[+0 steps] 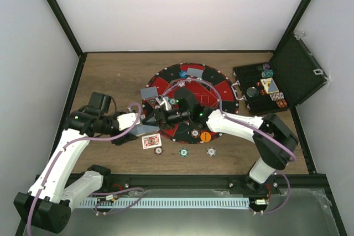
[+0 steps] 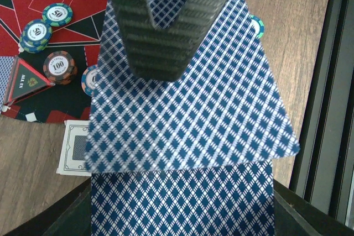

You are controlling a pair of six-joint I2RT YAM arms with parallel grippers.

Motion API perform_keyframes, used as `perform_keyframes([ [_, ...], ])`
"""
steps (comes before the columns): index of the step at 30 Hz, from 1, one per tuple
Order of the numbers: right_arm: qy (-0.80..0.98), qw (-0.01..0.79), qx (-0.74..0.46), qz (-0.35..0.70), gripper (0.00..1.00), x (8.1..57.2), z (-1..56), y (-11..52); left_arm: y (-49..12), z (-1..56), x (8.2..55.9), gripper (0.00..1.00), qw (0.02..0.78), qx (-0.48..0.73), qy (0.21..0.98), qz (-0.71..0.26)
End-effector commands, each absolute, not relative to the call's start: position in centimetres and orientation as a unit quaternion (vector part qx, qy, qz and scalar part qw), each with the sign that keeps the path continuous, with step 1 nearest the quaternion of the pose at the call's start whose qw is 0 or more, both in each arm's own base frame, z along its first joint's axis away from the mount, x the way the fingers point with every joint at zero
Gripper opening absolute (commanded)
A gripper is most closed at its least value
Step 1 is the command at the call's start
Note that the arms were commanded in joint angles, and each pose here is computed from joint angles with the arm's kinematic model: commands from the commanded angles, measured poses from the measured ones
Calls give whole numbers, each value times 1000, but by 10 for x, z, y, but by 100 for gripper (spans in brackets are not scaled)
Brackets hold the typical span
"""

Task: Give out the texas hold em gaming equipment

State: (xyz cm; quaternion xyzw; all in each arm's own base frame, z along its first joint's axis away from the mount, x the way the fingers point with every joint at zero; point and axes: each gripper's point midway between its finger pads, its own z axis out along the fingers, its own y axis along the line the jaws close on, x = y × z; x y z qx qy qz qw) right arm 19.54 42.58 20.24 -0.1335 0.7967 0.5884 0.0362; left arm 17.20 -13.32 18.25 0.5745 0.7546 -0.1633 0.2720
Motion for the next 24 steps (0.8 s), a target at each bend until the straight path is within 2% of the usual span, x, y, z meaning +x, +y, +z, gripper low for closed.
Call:
perform_keyframes([
  [1,794,52,-135,591,45,195,217,418,-138,189,173,4,289,583,740,-170],
  [13,802,62,-119,583,12,192,219,397,-137,186,173,4,287,584,740,-167],
  [19,796,67,-112,591,3,191,226,384,-137,185,173,4,287,584,741,-167],
  [24,802,82,-97,584,1,199,227,361,-136,185,174,4,286,584,741,-165],
])
